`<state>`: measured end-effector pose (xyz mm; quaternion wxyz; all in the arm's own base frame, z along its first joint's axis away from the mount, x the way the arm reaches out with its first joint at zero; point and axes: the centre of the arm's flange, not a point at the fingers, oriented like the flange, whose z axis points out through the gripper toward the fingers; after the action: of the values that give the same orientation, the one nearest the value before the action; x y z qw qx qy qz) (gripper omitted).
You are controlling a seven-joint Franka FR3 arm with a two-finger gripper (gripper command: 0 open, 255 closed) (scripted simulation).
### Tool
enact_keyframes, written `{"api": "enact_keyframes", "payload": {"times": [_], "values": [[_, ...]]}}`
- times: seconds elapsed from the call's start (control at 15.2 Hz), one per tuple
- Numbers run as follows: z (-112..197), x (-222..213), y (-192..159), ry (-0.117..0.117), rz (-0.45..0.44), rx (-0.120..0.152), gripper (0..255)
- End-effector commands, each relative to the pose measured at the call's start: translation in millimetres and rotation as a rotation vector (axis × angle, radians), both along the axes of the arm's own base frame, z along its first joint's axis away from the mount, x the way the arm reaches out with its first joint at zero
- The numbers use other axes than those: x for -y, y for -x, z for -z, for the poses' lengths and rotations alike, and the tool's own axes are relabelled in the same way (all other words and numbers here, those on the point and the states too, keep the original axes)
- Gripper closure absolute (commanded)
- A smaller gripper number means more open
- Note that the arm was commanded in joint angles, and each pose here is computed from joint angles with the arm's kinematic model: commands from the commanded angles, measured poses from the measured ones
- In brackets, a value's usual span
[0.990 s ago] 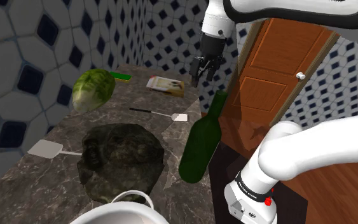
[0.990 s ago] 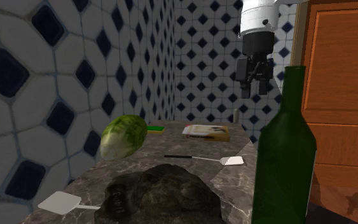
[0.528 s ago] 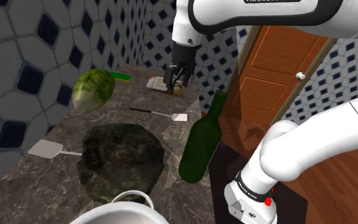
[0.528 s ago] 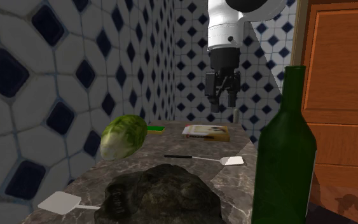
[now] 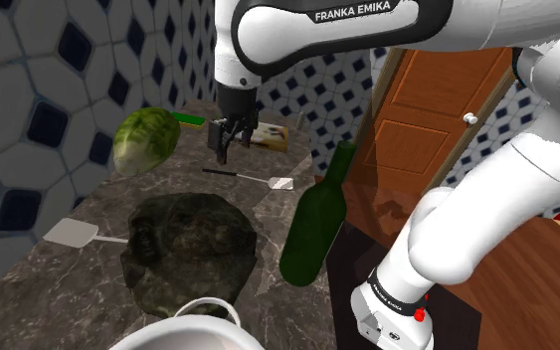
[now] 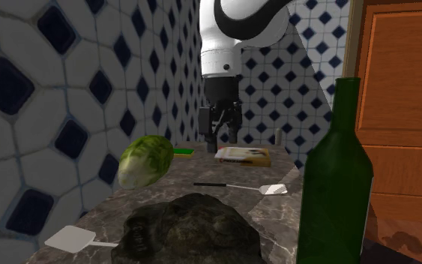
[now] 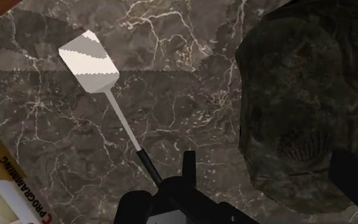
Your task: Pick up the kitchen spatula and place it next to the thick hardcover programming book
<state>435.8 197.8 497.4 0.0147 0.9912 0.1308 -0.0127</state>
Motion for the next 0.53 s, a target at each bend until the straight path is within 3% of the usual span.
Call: {"api": "enact_keyframes", "payload": {"times": [0.0, 0.46], "values": [[13, -20, -10, -0.002, -0.038, -0.003, 0], [52, -98, -43, -0.005, -0.166, -0.014, 0]]}}
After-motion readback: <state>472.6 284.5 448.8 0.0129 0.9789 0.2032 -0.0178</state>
